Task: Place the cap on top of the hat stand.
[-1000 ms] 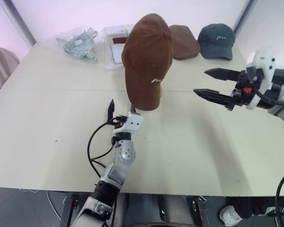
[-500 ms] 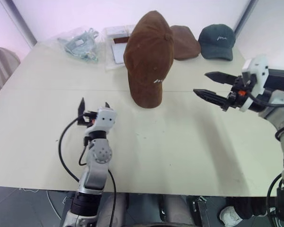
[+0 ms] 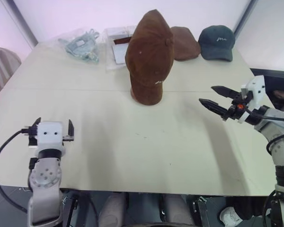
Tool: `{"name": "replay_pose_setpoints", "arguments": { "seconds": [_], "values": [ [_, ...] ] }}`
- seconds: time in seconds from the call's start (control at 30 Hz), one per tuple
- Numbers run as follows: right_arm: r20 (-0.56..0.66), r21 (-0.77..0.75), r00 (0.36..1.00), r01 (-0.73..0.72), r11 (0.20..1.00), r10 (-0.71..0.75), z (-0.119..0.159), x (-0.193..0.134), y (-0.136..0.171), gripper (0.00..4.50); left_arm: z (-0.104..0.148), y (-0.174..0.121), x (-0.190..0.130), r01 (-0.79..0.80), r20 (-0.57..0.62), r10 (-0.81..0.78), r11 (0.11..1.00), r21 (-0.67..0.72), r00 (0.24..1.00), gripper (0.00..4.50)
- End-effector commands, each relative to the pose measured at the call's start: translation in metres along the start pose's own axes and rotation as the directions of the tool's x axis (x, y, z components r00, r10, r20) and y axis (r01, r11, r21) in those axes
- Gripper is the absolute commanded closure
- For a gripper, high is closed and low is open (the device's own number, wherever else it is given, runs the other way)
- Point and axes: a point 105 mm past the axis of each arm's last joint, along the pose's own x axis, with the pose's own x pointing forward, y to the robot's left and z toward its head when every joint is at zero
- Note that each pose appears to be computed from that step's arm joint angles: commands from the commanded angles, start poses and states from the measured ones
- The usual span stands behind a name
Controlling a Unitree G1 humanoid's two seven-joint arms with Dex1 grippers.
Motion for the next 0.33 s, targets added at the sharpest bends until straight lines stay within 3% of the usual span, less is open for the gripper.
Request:
{"name": "replay_pose_setpoints", "arguments": {
  "seconds": [0.03, 0.33],
  "values": [
    [0.033, -0.037, 0.999, 0.007, 0.999, -0.005, 0.0092, -0.0037, -0.0040, 0.84, 0.0105, 0.0110, -0.0039, -0.014, 0.041, 0.014, 1.000, -0.003, 0.999, 0.01],
    [0.022, -0.037, 1.000, -0.006, 0.999, 0.006, 0.0058, -0.0012, -0.0028, 0.84, 0.0122, 0.0126, -0.0081, -0.006, 0.050, 0.005, 1.000, 0.007, 0.999, 0.01]
  ]
}}
